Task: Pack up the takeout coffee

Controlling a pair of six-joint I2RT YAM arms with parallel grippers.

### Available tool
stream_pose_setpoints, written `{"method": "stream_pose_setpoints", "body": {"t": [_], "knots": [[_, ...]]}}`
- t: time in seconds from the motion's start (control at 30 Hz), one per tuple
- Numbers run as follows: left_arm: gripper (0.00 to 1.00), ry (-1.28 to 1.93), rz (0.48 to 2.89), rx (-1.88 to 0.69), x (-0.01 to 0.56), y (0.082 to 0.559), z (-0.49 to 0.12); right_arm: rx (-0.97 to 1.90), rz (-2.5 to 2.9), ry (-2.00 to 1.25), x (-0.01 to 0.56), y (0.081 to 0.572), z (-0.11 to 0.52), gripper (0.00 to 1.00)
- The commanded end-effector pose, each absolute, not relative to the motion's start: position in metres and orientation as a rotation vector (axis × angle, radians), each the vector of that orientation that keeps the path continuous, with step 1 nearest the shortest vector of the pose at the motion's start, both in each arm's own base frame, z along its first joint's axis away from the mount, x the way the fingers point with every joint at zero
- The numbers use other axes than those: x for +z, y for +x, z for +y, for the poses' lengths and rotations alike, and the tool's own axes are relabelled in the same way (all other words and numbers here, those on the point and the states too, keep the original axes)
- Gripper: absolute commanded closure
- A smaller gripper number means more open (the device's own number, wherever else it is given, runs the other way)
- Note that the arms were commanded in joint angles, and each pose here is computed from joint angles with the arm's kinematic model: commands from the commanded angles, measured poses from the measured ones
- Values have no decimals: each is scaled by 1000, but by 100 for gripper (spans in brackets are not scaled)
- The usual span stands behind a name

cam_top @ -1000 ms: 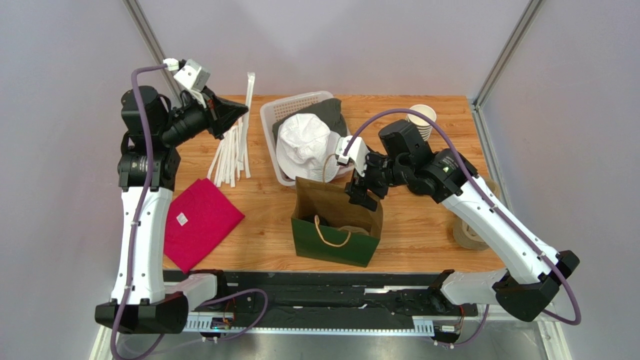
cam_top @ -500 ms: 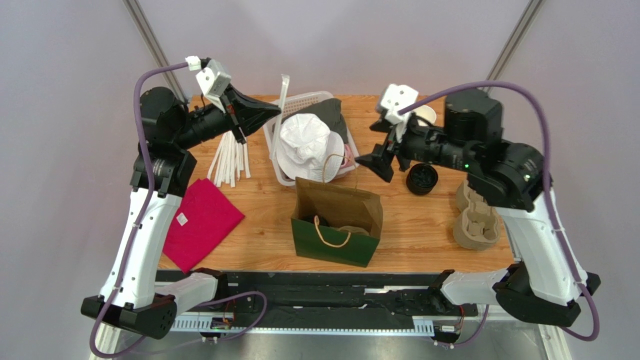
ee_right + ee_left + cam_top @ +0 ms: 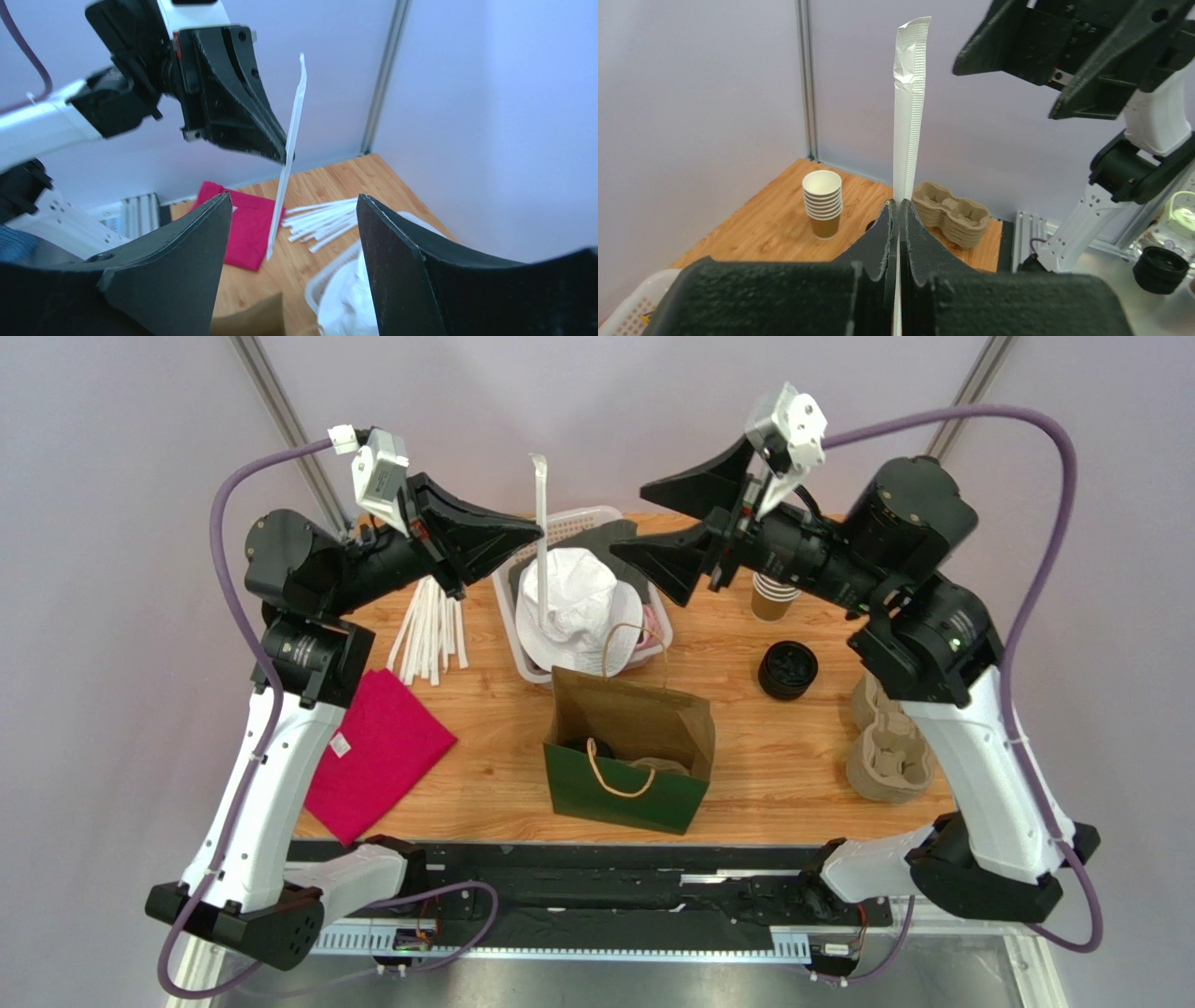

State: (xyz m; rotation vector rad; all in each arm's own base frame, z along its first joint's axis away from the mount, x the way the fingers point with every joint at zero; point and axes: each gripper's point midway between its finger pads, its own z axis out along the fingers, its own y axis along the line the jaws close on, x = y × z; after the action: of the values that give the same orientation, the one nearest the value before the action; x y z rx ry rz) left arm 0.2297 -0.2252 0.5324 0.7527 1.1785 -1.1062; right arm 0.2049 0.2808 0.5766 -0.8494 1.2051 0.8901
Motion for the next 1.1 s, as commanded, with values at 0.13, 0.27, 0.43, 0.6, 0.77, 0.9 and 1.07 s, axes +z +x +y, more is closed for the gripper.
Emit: {"method": "stream_pose_setpoints", "body": {"t": [0.13, 0.27, 0.43, 0.6, 0.77, 0.9, 1.07], "knots": [[100, 728, 1163, -1233, 533, 196, -228, 1170, 1142, -793, 604, 201, 329, 34], [100, 703, 1179, -1272, 526, 191, -229, 1162, 1165, -806, 593, 207, 343, 37], [100, 676, 1214, -1297, 514, 190, -231, 1184, 1211, -828, 579, 210, 354, 51], [100, 669, 1221, -1308, 511, 190, -233, 1167, 1271, -837, 561, 212, 357, 100], [56, 672, 1243, -1263, 507, 192, -231, 1100, 1251, -841, 565, 209, 344, 100], [33, 660, 1334, -1190, 491, 196, -224, 1038, 1230, -843, 568, 205, 330, 100], [28, 664, 1379, -1147, 479, 191, -219, 978, 1212, -841, 570, 199, 313, 100]]}}
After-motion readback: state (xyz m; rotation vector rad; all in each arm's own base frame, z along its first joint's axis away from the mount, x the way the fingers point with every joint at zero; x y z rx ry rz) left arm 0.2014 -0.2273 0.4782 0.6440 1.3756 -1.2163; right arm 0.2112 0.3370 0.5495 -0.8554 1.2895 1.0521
